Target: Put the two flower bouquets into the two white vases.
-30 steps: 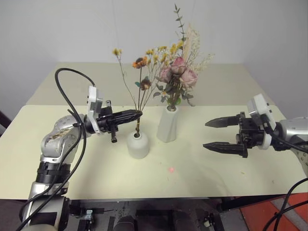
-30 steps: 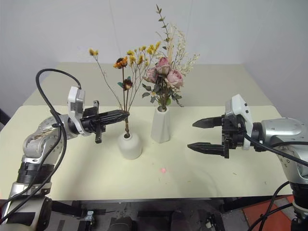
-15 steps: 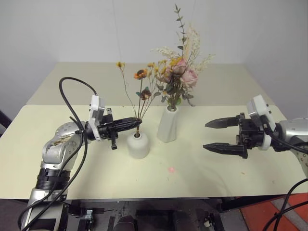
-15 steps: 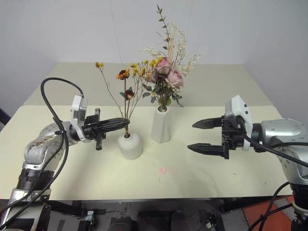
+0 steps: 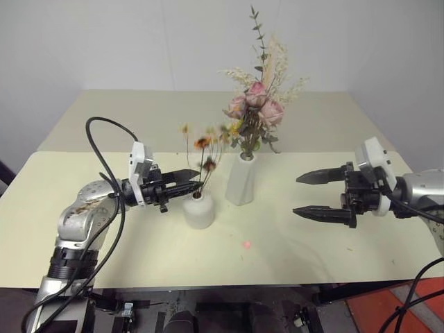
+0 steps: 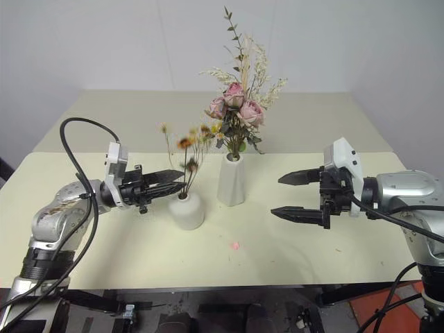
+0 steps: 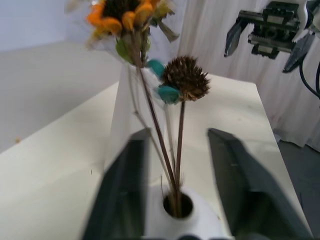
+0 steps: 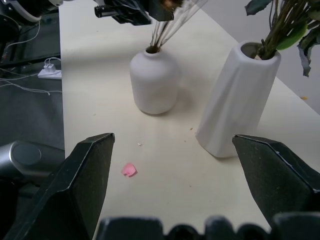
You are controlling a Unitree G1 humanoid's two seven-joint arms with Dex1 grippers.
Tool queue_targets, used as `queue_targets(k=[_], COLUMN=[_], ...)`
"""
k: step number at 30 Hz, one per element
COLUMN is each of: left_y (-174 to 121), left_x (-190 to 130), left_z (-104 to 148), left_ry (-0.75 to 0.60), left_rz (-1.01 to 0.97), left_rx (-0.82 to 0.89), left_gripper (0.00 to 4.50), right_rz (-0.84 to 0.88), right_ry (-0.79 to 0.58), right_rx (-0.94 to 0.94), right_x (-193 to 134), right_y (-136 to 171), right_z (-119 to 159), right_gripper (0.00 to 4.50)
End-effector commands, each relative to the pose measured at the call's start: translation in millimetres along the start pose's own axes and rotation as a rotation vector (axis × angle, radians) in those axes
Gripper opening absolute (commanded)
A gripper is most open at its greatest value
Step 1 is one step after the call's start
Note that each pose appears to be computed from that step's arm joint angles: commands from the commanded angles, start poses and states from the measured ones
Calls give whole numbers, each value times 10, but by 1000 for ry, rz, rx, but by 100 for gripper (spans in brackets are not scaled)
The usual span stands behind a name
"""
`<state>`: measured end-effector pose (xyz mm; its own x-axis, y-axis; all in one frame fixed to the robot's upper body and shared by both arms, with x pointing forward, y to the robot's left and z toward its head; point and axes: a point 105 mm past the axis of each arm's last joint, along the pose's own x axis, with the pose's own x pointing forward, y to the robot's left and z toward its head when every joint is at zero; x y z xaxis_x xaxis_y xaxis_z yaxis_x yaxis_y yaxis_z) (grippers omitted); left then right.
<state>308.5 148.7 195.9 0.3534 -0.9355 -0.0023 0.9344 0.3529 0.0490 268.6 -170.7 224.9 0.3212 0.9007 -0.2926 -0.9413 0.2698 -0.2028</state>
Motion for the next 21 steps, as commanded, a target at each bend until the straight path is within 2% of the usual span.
queue_targets(k=[1, 5, 12, 16, 21], left_y=[-71, -100, -14, 11, -58], left_x=[-200, -444, -811, -802, -683], left_z=[127, 141, 289, 414, 441], left_ry=[3, 53, 158, 166, 157], left_rz=[17, 74, 139, 114, 39], left_rx=[44, 84, 174, 238, 244], left_gripper=[324, 446, 446, 446, 446], right_rz=[15, 15, -8, -46, -74], right_ry=[-8, -9, -12, 0, 21], right_rx=[-48, -48, -40, -36, -15], right_x=[7, 9, -33, -100, -200], right_y=[37, 32, -11, -61, -66], right_z=[55, 51, 42, 7, -44], right_gripper=[450, 450, 450, 450, 450])
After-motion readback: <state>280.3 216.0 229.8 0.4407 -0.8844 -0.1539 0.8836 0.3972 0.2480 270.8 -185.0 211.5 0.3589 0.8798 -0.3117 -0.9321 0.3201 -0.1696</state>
